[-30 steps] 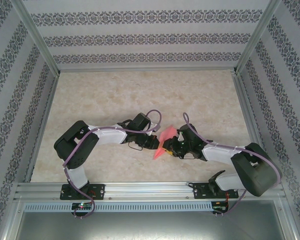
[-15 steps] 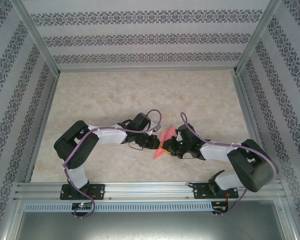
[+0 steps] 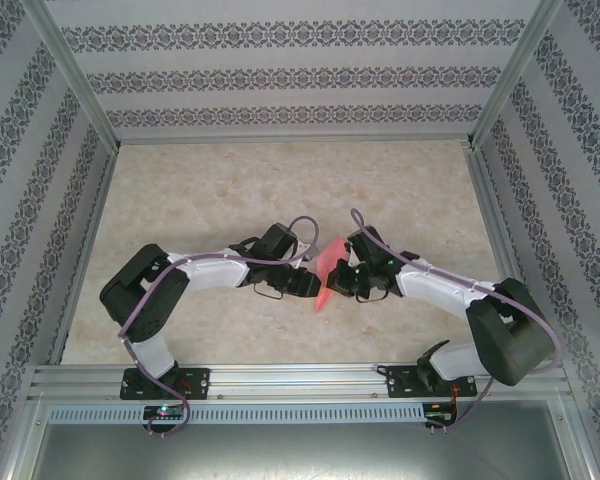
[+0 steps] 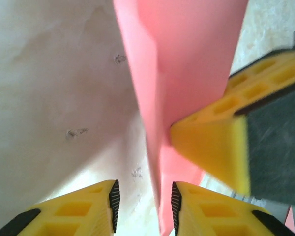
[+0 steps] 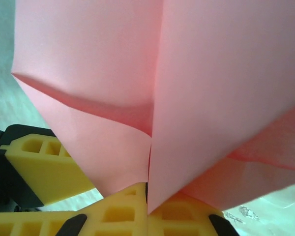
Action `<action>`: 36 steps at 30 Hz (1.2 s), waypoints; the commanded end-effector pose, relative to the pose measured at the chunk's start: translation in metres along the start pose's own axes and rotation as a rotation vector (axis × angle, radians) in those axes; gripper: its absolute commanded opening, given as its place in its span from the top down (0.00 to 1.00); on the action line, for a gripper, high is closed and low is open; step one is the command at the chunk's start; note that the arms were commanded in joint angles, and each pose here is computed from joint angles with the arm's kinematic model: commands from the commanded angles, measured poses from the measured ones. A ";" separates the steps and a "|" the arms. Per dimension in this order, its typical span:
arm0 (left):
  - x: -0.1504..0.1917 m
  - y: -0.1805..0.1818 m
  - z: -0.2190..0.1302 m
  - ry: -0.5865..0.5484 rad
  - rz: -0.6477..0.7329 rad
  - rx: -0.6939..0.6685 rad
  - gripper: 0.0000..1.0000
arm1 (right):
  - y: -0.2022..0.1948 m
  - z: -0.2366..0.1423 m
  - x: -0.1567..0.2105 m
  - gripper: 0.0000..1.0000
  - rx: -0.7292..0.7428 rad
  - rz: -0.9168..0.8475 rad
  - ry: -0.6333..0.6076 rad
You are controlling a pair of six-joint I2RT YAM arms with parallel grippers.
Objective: Fold a paper plane with a square sheet of paper (pick it up from the middle)
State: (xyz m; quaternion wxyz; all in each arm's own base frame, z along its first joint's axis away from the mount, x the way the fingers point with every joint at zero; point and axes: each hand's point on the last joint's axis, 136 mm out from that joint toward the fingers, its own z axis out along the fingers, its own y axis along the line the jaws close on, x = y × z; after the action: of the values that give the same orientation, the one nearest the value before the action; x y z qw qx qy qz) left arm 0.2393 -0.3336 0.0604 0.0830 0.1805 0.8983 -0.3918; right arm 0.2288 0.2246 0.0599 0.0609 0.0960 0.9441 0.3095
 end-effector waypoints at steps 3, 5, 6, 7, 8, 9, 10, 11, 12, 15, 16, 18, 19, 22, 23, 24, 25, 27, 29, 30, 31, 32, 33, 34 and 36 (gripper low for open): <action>-0.002 0.013 -0.040 -0.054 -0.002 -0.074 0.56 | -0.022 -0.014 0.004 1.00 0.285 -0.195 0.139; 0.000 0.023 -0.053 -0.082 -0.023 -0.099 0.53 | -0.016 -0.012 -0.002 1.00 0.321 -0.237 0.171; 0.001 0.028 -0.059 -0.103 -0.037 -0.102 0.52 | -0.013 -0.010 -0.006 1.00 0.341 -0.255 0.178; 0.002 0.033 -0.066 -0.125 -0.051 -0.111 0.50 | -0.010 -0.006 -0.008 1.00 0.349 -0.264 0.192; 0.004 0.039 -0.072 -0.136 -0.062 -0.130 0.48 | -0.003 -0.002 -0.010 1.00 0.338 -0.274 0.201; 0.005 0.042 -0.078 -0.144 -0.067 -0.147 0.48 | 0.002 0.003 -0.011 0.99 0.338 -0.283 0.206; 0.007 0.046 -0.083 -0.152 -0.071 -0.164 0.45 | 0.005 0.007 -0.011 0.99 0.346 -0.295 0.210; 0.008 0.048 -0.090 -0.170 -0.075 -0.181 0.41 | 0.010 0.012 -0.010 0.99 0.348 -0.307 0.220; 0.009 0.051 -0.096 -0.185 -0.079 -0.202 0.37 | 0.012 0.018 -0.008 0.97 0.359 -0.315 0.238; 0.014 0.058 -0.111 -0.208 -0.096 -0.242 0.35 | 0.016 0.036 -0.002 0.94 0.376 -0.329 0.279; 0.017 0.061 -0.114 -0.205 -0.106 -0.248 0.35 | 0.016 0.042 -0.001 0.94 0.384 -0.325 0.285; 0.020 0.063 -0.118 -0.207 -0.112 -0.247 0.35 | 0.014 0.050 0.001 0.93 0.401 -0.323 0.291; 0.022 0.065 -0.118 -0.205 -0.116 -0.249 0.35 | 0.014 0.053 0.002 0.92 0.410 -0.324 0.291; 0.026 0.068 -0.116 -0.192 -0.129 -0.246 0.35 | 0.020 0.061 0.005 0.87 0.422 -0.337 0.284; 0.026 0.068 -0.116 -0.192 -0.131 -0.241 0.35 | 0.022 0.065 0.007 0.87 0.418 -0.337 0.285; 0.027 0.068 -0.115 -0.191 -0.133 -0.237 0.34 | 0.024 0.067 0.009 0.87 0.418 -0.338 0.277; 0.027 0.068 -0.115 -0.192 -0.136 -0.236 0.34 | 0.024 0.069 0.010 0.87 0.422 -0.337 0.270; 0.027 0.069 -0.115 -0.190 -0.137 -0.238 0.34 | 0.026 0.074 0.013 0.83 0.411 -0.326 0.262; 0.027 0.069 -0.115 -0.192 -0.137 -0.233 0.34 | 0.025 0.077 0.017 0.82 0.418 -0.322 0.262; 0.027 0.069 -0.115 -0.191 -0.136 -0.231 0.34 | 0.025 0.077 0.019 0.82 0.421 -0.323 0.260; 0.027 0.069 -0.115 -0.190 -0.137 -0.229 0.34 | 0.026 0.077 0.020 0.82 0.427 -0.326 0.254; 0.026 0.069 -0.114 -0.189 -0.138 -0.227 0.34 | 0.026 0.076 0.020 0.82 0.441 -0.331 0.249; 0.026 0.069 -0.114 -0.188 -0.138 -0.226 0.34 | 0.026 0.075 0.020 0.83 0.458 -0.335 0.242; 0.026 0.069 -0.113 -0.186 -0.140 -0.224 0.34 | 0.027 0.074 0.020 0.82 0.468 -0.338 0.238; 0.027 0.069 -0.112 -0.185 -0.144 -0.222 0.34 | 0.029 0.073 0.019 0.83 0.473 -0.337 0.222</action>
State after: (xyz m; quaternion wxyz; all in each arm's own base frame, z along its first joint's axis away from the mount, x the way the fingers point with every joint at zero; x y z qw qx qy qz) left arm 0.2426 -0.2047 0.0869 0.1653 0.0677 0.9336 -0.3107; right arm 0.2233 0.2955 0.0162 -0.0282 -0.0965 0.9898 0.1014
